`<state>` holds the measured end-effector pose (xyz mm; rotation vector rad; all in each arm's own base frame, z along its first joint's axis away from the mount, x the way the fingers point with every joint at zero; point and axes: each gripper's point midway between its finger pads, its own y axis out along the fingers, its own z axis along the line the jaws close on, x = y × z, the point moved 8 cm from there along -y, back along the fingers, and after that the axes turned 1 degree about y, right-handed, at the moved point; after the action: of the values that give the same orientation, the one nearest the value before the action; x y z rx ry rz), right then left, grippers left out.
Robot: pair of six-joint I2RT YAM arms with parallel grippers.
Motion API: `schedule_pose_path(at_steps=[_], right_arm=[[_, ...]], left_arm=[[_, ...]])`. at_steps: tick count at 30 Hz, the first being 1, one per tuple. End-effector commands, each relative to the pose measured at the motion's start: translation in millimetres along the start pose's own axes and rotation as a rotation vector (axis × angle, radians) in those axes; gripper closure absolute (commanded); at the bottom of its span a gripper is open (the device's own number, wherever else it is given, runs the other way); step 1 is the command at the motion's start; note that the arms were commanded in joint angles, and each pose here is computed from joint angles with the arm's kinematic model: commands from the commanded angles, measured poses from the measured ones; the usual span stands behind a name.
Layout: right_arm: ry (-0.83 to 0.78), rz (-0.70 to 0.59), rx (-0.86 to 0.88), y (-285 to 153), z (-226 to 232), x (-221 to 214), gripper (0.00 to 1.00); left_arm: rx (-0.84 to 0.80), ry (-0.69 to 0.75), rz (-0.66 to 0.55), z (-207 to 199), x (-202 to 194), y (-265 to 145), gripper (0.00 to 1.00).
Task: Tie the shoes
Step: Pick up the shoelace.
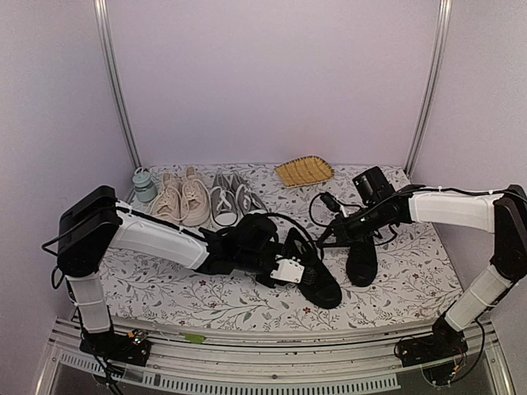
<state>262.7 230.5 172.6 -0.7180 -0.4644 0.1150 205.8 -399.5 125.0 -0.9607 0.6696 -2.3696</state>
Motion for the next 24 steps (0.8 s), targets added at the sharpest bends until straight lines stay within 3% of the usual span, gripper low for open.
schedule_pose_path(at_steps=[1, 9, 17, 24], right_arm=[[0.035, -0.064, -0.041, -19, 9, 6, 0.99], [0.109, -0.110, -0.039, -29, 13, 1, 0.99], [0.161, -0.155, 0.011, -28, 17, 0, 0.99], [0.212, -0.218, 0.070, -27, 27, -3, 0.99]], left_arm=[[0.015, 0.074, 0.035, 3, 6, 0, 0.59], [0.004, 0.062, -0.047, 6, 22, -8, 0.61], [-0.078, -0.213, -0.240, 14, 28, -47, 0.55], [-0.008, -0.383, -0.336, 26, 33, -61, 0.50]])
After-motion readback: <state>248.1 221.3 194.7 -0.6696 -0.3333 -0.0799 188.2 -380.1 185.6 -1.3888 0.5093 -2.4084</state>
